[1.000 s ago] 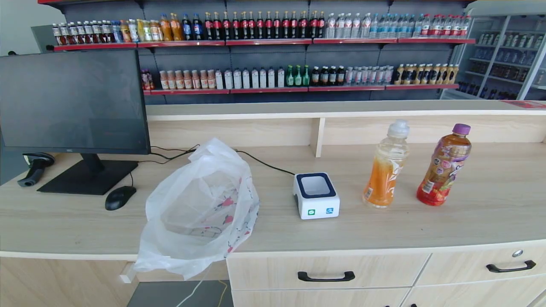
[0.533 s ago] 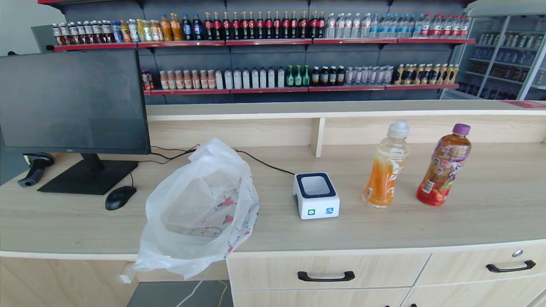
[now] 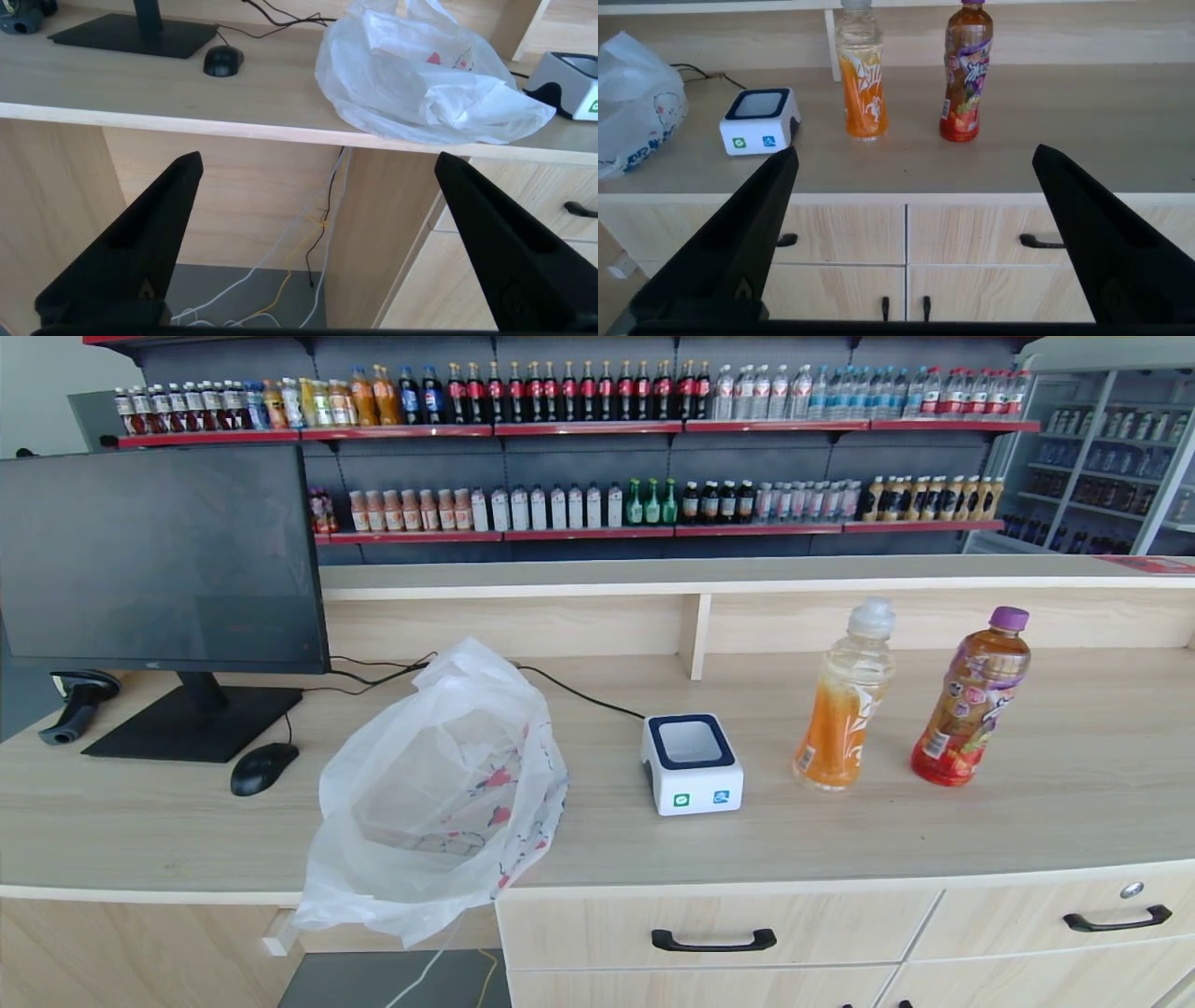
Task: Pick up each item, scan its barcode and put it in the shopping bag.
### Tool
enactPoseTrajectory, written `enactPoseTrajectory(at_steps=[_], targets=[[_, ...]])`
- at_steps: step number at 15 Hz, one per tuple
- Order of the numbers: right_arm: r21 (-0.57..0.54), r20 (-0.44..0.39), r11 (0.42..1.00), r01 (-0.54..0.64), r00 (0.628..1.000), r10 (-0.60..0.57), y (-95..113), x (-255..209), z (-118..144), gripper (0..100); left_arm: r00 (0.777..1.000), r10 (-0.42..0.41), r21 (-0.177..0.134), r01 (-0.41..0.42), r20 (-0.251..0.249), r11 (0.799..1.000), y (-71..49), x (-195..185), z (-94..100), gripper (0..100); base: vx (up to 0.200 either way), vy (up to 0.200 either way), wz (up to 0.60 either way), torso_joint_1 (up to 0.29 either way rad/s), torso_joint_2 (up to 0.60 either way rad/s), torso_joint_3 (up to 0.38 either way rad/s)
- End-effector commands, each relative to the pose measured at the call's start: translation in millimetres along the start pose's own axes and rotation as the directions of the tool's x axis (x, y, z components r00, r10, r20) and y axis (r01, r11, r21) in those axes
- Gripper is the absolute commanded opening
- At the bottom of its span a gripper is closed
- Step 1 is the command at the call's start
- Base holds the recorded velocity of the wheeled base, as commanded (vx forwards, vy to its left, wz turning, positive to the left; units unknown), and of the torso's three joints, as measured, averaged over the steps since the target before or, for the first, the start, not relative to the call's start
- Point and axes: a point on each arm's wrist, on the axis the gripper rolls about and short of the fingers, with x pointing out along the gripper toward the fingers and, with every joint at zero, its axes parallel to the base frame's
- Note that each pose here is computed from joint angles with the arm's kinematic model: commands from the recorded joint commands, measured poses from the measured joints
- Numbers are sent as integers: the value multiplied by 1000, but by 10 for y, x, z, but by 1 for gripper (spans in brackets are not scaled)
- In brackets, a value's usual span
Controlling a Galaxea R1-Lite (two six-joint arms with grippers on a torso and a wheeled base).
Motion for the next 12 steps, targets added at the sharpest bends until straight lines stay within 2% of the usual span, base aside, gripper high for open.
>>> enactPoseTrajectory(at_steps=[1, 3, 7, 12], targets=[[1, -62, 1000, -1, 998, 1, -15, 641, 286, 100, 1000, 1, 0, -1, 1, 1000, 0, 0, 0, 100, 0, 0, 0, 0, 0, 0], [-4, 4, 1000, -1, 1000, 1, -25, 1074, 331, 100, 1000, 1, 0, -1, 1, 1000, 0, 0, 0, 100, 0, 0, 0, 0, 0, 0], [-16, 226, 1000, 5, 974, -1, -43, 1855, 312, 100, 1000, 1, 0, -1, 1, 1000, 0, 0, 0, 100, 0, 0, 0, 0, 0, 0], [-16, 236, 999, -35, 971, 37, 36, 2243, 111, 100, 1000, 1, 0, -1, 1, 1000, 0, 0, 0, 100, 0, 0, 0, 0, 0, 0]])
